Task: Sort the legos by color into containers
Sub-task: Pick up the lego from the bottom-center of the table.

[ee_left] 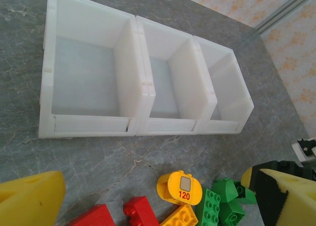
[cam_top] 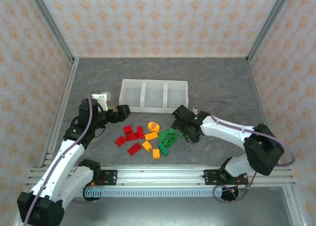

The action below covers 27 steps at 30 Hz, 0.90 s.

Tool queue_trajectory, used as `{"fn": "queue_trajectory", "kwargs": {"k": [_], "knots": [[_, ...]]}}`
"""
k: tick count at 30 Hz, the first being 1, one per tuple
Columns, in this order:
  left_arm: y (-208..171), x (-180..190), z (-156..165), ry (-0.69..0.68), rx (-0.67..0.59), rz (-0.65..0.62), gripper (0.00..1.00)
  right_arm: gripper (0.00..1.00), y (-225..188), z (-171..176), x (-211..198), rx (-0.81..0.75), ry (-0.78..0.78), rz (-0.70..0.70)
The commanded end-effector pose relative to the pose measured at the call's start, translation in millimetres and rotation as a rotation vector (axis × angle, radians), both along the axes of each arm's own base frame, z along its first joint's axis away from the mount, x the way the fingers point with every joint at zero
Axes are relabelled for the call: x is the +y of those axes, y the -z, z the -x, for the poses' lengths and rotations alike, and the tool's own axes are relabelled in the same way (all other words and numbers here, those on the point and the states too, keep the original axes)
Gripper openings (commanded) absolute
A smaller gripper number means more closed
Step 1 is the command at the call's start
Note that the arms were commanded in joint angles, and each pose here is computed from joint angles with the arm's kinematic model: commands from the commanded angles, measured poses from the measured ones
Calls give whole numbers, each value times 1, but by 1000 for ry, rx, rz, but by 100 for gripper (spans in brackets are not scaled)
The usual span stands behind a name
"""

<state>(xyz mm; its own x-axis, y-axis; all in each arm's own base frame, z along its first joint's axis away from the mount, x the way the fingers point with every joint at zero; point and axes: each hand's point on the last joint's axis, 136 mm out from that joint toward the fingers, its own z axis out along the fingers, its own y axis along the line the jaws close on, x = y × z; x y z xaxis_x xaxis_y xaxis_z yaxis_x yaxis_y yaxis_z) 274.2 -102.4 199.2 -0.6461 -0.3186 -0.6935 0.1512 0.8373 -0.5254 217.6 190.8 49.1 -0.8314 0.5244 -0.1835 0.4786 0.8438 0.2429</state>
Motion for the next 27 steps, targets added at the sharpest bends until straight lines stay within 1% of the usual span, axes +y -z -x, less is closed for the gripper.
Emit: {"fn": "queue_trajectory", "kwargs": {"k": [1, 6, 10, 15, 20, 27], "knots": [[-1, 2, 1, -15, 4, -5, 99, 91, 0, -5, -6, -20, 29, 49], [0, 0, 1, -5, 6, -3, 99, 90, 8, -2, -14, -11, 31, 94], [1, 1, 1, -7, 6, -5, 99, 87, 15, 0, -19, -6, 28, 114], [6, 3, -2, -18, 28, -19, 99, 81, 29, 6, -27, 13, 11, 154], [7, 2, -2, -13, 33, -18, 99, 75, 29, 3, -26, -2, -2, 159], [9, 10, -4, -59, 39, -45, 99, 63, 31, 3, -26, -13, -57, 169]]}}
